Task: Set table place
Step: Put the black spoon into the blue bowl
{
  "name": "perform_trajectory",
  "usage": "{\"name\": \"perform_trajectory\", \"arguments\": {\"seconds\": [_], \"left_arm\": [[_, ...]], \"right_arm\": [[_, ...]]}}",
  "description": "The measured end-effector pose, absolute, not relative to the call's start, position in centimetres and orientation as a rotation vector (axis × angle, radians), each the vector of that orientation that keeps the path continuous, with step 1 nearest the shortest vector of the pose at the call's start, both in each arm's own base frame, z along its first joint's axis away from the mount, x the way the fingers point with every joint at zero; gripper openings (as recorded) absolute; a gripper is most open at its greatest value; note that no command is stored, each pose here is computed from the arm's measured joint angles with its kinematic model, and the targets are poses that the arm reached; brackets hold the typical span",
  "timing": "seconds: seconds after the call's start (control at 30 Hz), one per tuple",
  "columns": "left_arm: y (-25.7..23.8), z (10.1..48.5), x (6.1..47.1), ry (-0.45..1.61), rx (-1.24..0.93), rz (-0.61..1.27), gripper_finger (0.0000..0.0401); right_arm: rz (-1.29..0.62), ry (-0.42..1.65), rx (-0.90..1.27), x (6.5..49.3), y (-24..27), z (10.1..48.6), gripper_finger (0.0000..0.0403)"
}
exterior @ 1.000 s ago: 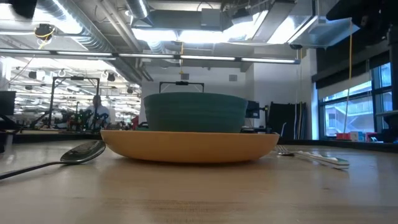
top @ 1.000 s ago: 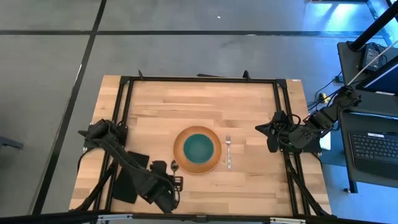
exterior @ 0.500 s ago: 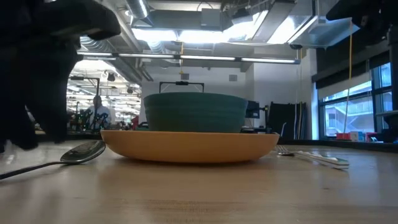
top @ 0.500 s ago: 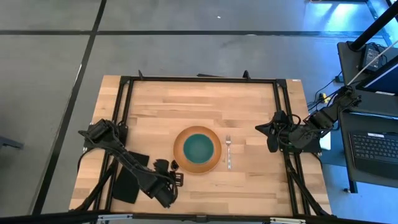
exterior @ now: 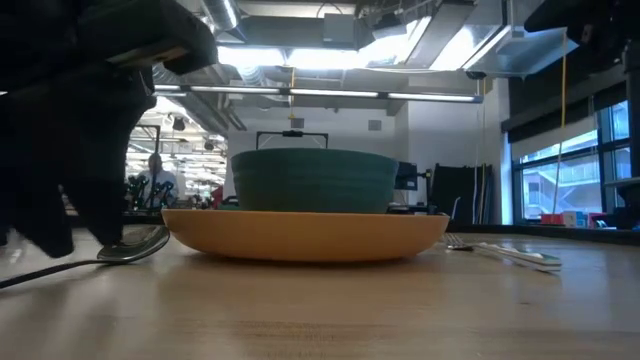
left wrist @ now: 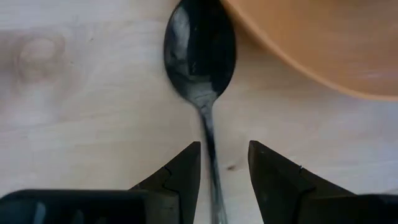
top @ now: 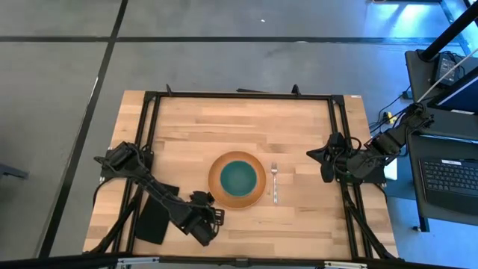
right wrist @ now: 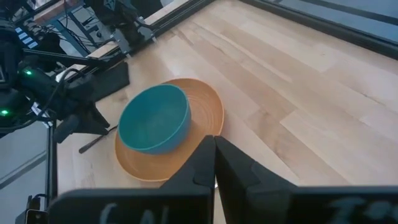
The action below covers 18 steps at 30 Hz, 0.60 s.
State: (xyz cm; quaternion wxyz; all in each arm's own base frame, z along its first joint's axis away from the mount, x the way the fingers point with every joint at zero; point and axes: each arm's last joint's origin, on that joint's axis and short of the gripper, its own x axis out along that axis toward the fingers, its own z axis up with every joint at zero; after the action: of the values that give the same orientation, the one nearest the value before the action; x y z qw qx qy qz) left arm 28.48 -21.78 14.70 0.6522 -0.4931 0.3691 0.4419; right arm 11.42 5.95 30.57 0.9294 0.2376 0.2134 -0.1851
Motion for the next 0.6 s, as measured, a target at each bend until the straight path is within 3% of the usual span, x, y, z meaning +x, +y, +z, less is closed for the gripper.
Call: {"name": "perform_trajectory", "arguments": {"seconds": [0.6], "left_arm": [[-21.3, 12.4, 29.1, 0.861, -1.09, 1.095, 0.0126]], "right_arm": [[-0.378, 0.437, 0.485, 11.4, 6.0, 30.6, 0.0012]]}}
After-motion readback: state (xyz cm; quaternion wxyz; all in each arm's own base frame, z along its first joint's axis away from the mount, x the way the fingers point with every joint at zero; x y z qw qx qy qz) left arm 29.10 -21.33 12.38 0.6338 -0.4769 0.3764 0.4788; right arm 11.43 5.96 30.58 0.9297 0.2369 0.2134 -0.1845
